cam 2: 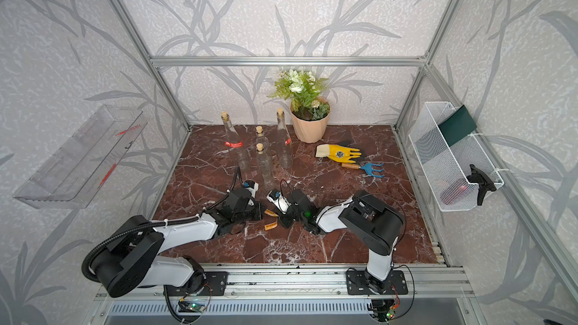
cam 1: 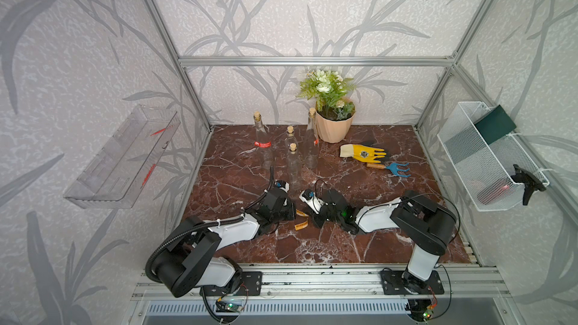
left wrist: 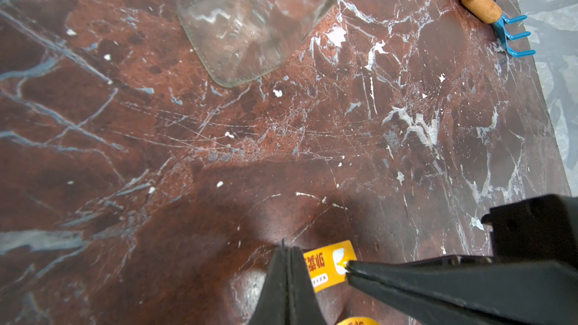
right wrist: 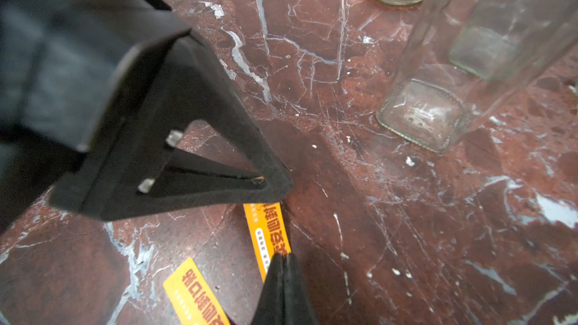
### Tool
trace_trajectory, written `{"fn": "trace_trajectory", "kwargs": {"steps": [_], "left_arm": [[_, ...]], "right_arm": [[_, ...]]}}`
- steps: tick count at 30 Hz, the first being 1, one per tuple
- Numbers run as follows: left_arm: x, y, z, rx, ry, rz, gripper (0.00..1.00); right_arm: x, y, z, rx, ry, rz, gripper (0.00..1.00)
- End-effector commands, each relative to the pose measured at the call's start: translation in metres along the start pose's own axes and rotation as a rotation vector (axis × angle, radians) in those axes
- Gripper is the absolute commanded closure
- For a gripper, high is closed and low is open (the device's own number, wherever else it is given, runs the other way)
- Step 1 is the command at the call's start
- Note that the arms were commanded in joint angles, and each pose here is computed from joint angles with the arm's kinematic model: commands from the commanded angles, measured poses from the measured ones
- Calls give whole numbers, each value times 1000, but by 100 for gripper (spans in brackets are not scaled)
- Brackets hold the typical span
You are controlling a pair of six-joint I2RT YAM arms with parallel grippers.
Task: Remove the label from the bottle
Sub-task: Place the label at the center of the board.
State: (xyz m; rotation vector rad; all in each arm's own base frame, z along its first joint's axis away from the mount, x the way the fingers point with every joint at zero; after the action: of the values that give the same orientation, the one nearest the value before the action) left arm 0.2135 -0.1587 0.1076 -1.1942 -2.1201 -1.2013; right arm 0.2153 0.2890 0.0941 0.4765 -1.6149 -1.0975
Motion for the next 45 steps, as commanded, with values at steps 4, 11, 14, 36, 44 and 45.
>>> {"fn": "trace_trajectory", "kwargs": {"steps": [4,11,14,36,44,45], "left_arm": [[-2,4,-6,-17,-8,2,95],[-1,3,-6,-18,-8,-1,95],[0,3,-5,-18,-8,-2,95],[11,7,-5,-23,22,-50,93],[21,10,-4,-15,40,-102,86],[21,9,-3,-14,43,-105,85]], "right_arm": [[-7,6,-4,-20,21,-27,100],[-11,3,-5,-29,31,-11,100],[-12,1,-5,-34,39,-1,100],[-16,-14,-4,-46,42,49,100],[-17,-16,-3,-45,50,51,100],[-17,-16,-3,-45,50,51,100]]}}
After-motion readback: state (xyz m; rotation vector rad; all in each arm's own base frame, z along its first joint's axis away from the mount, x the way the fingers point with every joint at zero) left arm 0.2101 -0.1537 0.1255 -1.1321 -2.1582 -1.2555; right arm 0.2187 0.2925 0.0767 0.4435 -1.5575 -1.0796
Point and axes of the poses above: each gripper's point midway between its finger pads, its own x axis back along the fingers, its own z axis along the line the jaws close on, y = z × x, the point moved 10 cm from there along x, back along the fingers, and after that the axes turned 8 degrees about x, right-handed, at the moved point
